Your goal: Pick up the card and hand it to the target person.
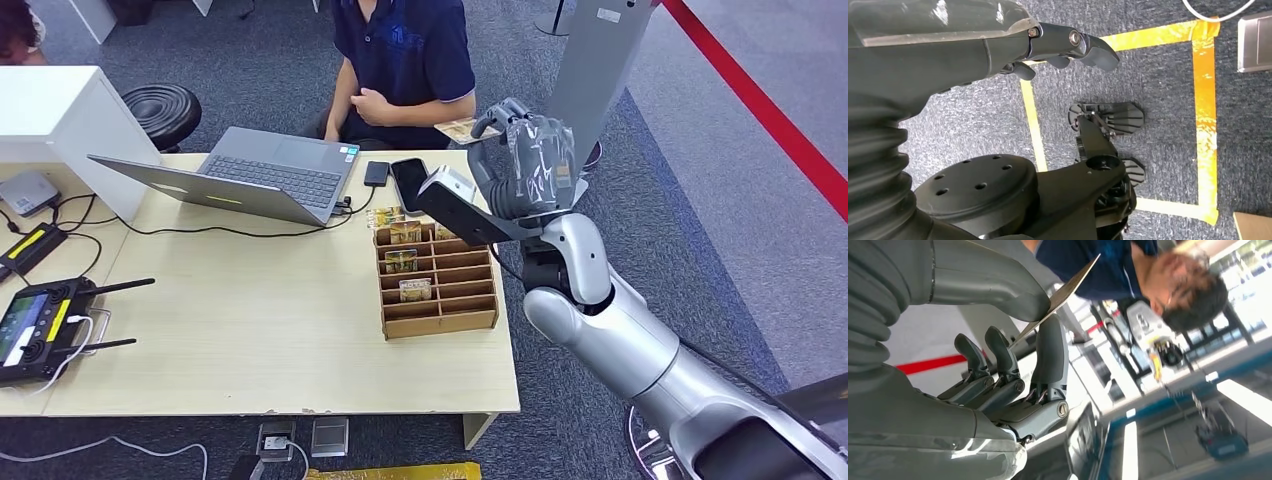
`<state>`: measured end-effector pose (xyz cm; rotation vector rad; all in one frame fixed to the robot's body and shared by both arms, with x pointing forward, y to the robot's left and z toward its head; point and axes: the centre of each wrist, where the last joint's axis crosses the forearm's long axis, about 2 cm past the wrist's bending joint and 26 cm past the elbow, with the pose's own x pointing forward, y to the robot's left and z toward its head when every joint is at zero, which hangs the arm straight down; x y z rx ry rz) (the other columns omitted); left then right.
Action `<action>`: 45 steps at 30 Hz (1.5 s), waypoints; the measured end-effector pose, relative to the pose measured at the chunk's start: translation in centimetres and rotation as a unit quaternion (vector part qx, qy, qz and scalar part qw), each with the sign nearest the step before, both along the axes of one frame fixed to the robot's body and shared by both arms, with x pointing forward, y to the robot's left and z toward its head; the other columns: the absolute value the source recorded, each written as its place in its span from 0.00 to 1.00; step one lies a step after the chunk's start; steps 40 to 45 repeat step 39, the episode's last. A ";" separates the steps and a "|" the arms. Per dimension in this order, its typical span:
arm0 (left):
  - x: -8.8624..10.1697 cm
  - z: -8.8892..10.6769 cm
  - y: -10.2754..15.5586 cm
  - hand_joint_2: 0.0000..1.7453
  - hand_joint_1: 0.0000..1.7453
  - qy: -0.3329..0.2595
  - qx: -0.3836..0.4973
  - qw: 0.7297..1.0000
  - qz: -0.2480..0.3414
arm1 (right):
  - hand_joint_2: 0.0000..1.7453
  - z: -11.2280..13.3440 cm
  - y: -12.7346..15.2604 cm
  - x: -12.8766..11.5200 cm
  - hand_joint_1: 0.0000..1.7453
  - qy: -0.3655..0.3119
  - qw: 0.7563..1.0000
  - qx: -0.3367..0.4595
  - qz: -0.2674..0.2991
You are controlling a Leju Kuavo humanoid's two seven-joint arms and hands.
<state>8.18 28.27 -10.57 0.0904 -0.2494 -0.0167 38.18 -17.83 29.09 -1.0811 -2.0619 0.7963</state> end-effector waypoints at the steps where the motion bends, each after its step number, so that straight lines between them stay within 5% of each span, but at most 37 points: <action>1: 0.2 0.0 -0.1 1.00 0.00 -0.001 0.000 1.000 -0.002 | 1.00 -0.1 0.1 0.4 0.83 -0.012 1.000 0.001 -0.003; 24: 1.0 0.2 -0.5 1.00 0.00 -0.007 -0.003 1.000 -0.016 | 1.00 -3.5 1.6 4.5 0.83 0.020 0.998 -0.037 -0.057; 28: 1.0 0.2 -0.5 1.00 0.00 -0.007 -0.003 1.000 -0.018 | 1.00 -3.9 1.6 4.6 0.00 0.029 0.997 -0.040 -0.059; 30: 1.0 0.2 -0.5 1.00 0.00 -0.007 -0.002 1.000 -0.019 | 1.00 -4.0 1.6 4.7 0.00 0.032 0.997 -0.041 -0.060; 34: 1.0 0.2 -0.5 0.00 0.00 -0.008 -0.001 1.000 -0.027 | 1.00 -4.2 1.5 4.7 0.00 0.038 0.996 -0.041 -0.063; 45: 0.9 0.2 -0.5 0.00 0.00 -0.008 0.003 1.000 -0.022 | 1.00 -4.4 1.4 4.7 0.00 0.056 0.997 -0.020 -0.057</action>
